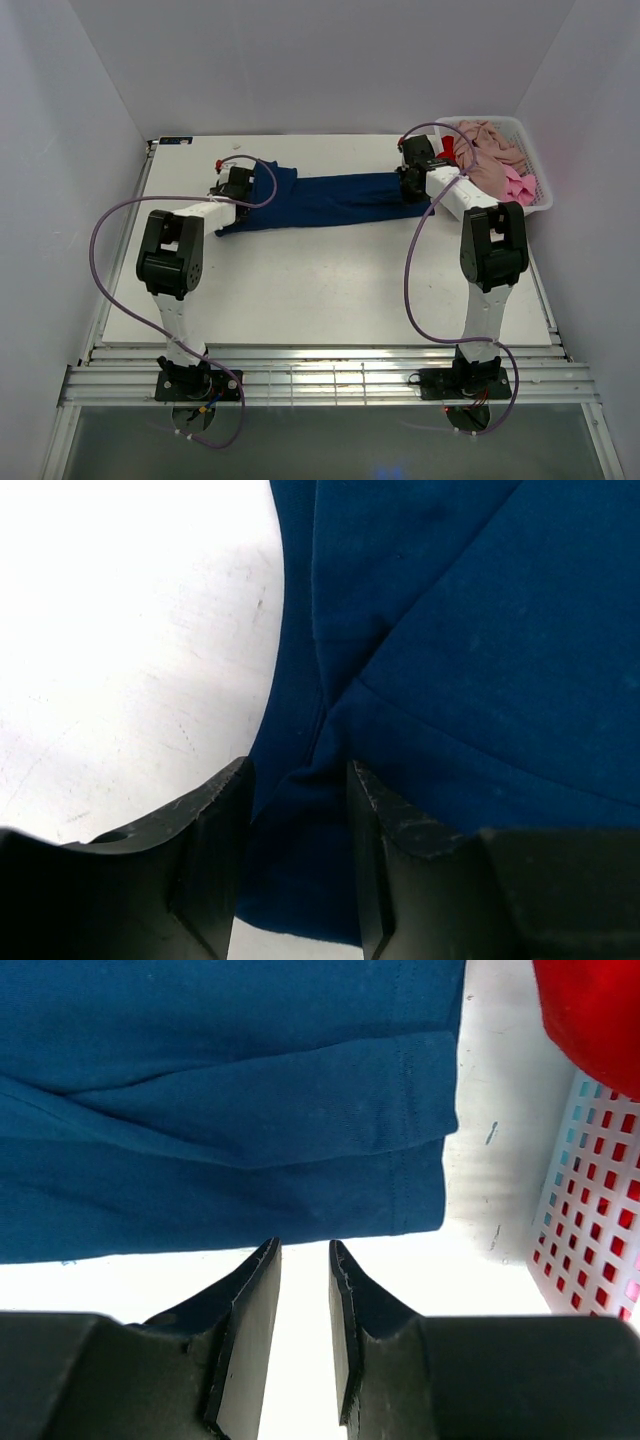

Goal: Fold and stack the t-shirts
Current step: Fold the other side of the tshirt into a rectangle

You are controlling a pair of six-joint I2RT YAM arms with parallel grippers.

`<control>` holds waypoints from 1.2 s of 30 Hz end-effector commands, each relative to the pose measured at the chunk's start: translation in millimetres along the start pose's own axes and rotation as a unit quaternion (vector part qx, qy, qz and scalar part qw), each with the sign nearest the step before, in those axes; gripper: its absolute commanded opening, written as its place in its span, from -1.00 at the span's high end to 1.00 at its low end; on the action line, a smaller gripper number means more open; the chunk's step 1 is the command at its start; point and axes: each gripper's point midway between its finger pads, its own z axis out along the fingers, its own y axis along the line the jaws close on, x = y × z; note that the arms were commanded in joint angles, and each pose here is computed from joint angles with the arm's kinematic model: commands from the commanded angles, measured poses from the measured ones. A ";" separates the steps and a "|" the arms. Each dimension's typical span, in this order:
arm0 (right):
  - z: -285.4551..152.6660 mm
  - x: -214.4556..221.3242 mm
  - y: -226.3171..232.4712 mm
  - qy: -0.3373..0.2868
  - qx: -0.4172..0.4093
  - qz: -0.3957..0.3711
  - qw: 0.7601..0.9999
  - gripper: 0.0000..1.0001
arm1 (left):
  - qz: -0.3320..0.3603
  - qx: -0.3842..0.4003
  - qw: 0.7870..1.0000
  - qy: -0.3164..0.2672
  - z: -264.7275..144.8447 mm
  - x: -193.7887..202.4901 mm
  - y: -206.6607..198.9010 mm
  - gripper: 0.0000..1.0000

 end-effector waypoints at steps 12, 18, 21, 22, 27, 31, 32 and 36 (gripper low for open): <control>-3.5 -11.6 4.2 -0.015 0.007 -0.008 1.000 0.35 | -0.047 0.041 0.997 -0.046 -40.8 -23.5 6.3 0.23; -4.8 -12.2 3.9 -0.015 0.009 -0.009 1.000 0.35 | -0.037 0.042 0.998 -0.036 -40.6 -12.6 4.0 0.66; -5.0 -12.2 5.4 -0.015 0.008 -0.010 1.000 0.35 | -0.038 0.042 0.998 -0.032 -42.4 -5.5 5.3 0.72; -5.2 -12.0 4.8 -0.015 0.008 -0.010 1.000 0.35 | -0.037 0.041 0.998 -0.030 -41.5 -3.3 5.6 0.68; -5.1 -10.4 5.5 -0.013 0.009 -0.012 1.000 0.35 | -0.032 0.042 0.998 -0.028 -39.1 -1.1 2.7 0.55; -5.3 -11.0 5.5 -0.014 0.009 -0.011 1.000 0.35 | -0.033 0.042 0.998 -0.031 -40.9 -3.3 2.6 0.51; -4.7 -10.6 5.9 -0.013 0.009 -0.011 1.000 0.35 | -0.033 0.040 0.998 -0.034 -42.9 -5.0 3.0 0.46; -3.1 -10.4 5.4 -0.012 0.009 -0.011 1.000 0.35 | -0.035 0.036 0.998 -0.040 -43.8 -9.0 4.0 0.21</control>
